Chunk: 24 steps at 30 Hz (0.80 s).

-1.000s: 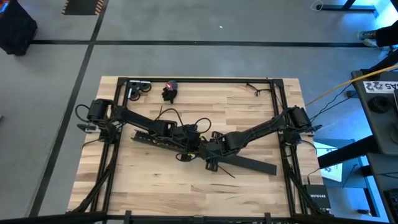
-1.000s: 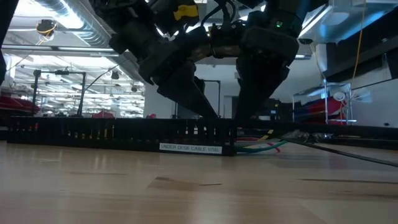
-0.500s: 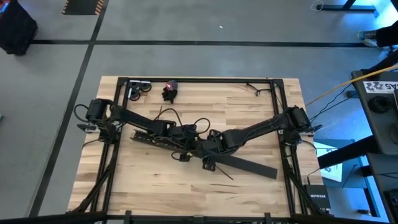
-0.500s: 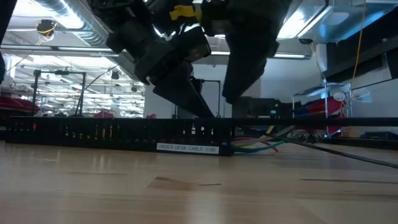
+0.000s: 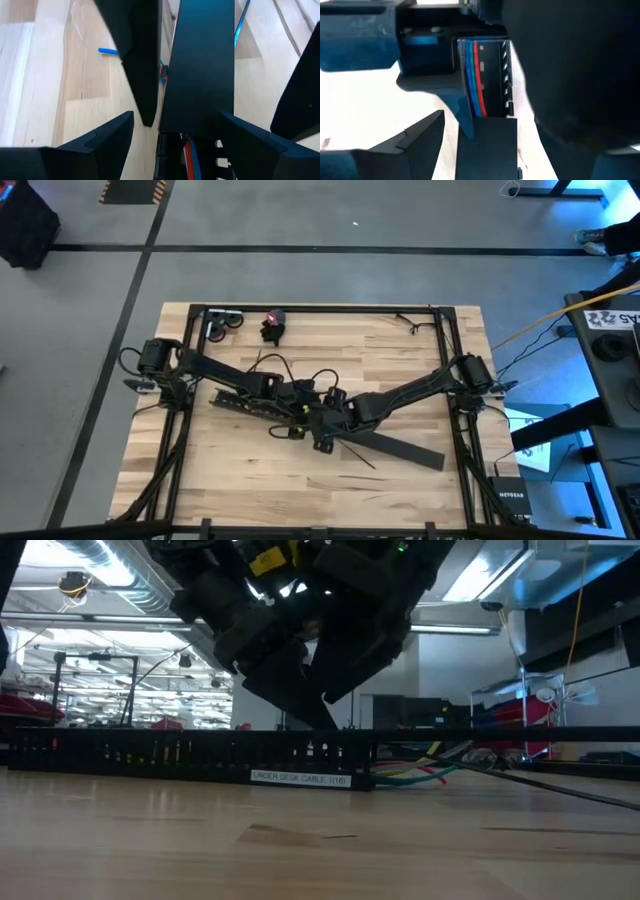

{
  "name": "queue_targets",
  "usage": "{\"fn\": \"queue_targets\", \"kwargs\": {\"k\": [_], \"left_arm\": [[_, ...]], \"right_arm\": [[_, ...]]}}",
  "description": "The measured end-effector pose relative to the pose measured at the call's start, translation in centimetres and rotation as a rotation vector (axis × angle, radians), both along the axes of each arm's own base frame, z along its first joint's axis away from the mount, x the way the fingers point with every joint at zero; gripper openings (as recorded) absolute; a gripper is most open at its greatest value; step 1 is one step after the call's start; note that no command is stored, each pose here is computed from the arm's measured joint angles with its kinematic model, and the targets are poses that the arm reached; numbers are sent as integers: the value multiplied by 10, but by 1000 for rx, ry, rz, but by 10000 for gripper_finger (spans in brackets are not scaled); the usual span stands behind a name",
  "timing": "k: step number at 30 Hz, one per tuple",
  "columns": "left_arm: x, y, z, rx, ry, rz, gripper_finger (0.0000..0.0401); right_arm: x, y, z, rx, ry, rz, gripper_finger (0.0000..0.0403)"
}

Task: Ziptie cables
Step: Close the black cable duct with the cable duct cover

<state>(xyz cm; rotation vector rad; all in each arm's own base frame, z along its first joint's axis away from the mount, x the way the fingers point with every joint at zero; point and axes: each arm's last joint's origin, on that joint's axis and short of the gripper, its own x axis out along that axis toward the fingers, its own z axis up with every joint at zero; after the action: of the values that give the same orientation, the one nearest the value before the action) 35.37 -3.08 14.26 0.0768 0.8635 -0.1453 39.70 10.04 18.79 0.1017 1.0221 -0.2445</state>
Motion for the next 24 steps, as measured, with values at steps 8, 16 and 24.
{"fn": "queue_targets", "kwargs": {"k": [8, 16, 24], "left_arm": [[-1, 0, -1, 5, 15, 0, 279], [-7, -1, 11, -2, 8, -32, 266], [-15, 4, 22, 11, 27, -42, 242]], "right_arm": [[-6, 10, 8, 72, -1, 12, 305], [-21, 24, 2, 69, 65, 0, 305], [-16, 17, -3, 39, -5, -70, 305]]}}
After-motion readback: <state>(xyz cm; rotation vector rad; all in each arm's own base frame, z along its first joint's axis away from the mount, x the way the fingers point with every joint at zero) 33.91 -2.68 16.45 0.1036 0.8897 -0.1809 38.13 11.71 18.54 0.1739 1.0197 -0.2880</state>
